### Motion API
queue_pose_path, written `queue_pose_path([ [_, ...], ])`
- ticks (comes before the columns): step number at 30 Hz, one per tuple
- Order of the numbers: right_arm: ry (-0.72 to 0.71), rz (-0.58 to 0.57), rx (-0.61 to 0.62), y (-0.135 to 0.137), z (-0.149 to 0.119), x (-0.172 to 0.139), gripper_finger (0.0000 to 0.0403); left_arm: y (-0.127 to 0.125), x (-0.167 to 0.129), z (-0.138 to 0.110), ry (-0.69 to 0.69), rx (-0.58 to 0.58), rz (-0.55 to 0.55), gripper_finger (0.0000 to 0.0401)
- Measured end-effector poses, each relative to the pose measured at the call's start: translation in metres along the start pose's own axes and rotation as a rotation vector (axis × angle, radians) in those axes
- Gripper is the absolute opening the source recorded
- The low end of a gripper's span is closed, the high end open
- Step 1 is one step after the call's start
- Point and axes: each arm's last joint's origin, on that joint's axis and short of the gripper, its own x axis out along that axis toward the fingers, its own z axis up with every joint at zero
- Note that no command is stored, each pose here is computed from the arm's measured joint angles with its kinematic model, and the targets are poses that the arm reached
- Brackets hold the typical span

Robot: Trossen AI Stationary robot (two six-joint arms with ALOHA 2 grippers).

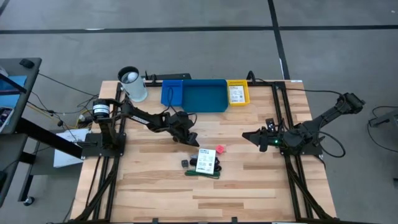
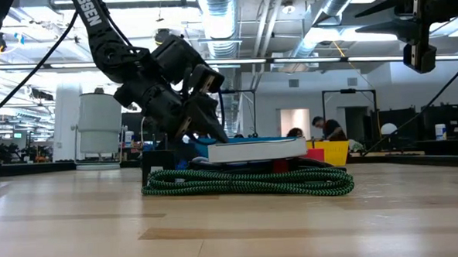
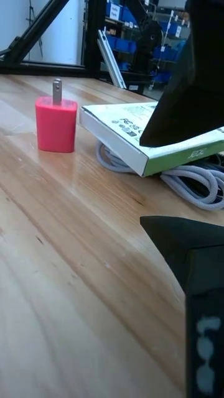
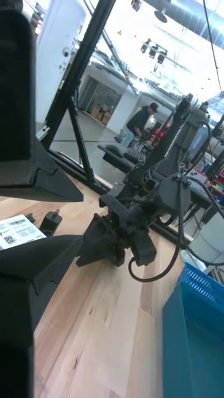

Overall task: Pick and place items into bin
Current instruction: Put the white card reader box into the yellow bin

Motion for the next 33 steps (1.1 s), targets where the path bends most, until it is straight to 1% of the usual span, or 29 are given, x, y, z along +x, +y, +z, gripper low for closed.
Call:
queue_pose_path([
  [13, 0.000, 0.001, 0.011, 0.000, 0.000, 0.000, 0.0091, -0.002, 0.001, 0.001, -0.001, 0.039, -0.031, 0.0181],
  [18, 0.001, 0.001, 0.025, 0.000, 0.000, 0.000, 0.0091, 0.003, 0.009, 0.001, 0.036, 0.057, -0.067, 0.0181],
  [24, 0.029, 0.017, 0.028, 0.001, -0.001, 0.000, 0.0091, 0.003, 0.011, 0.000, 0.036, 0.121, -0.078, 0.0181],
  [33, 0.031, 0.018, 0.036, 0.001, -0.001, 0.000, 0.0091, 0.003, 0.011, 0.000, 0.039, 0.168, -0.085, 0.0181],
])
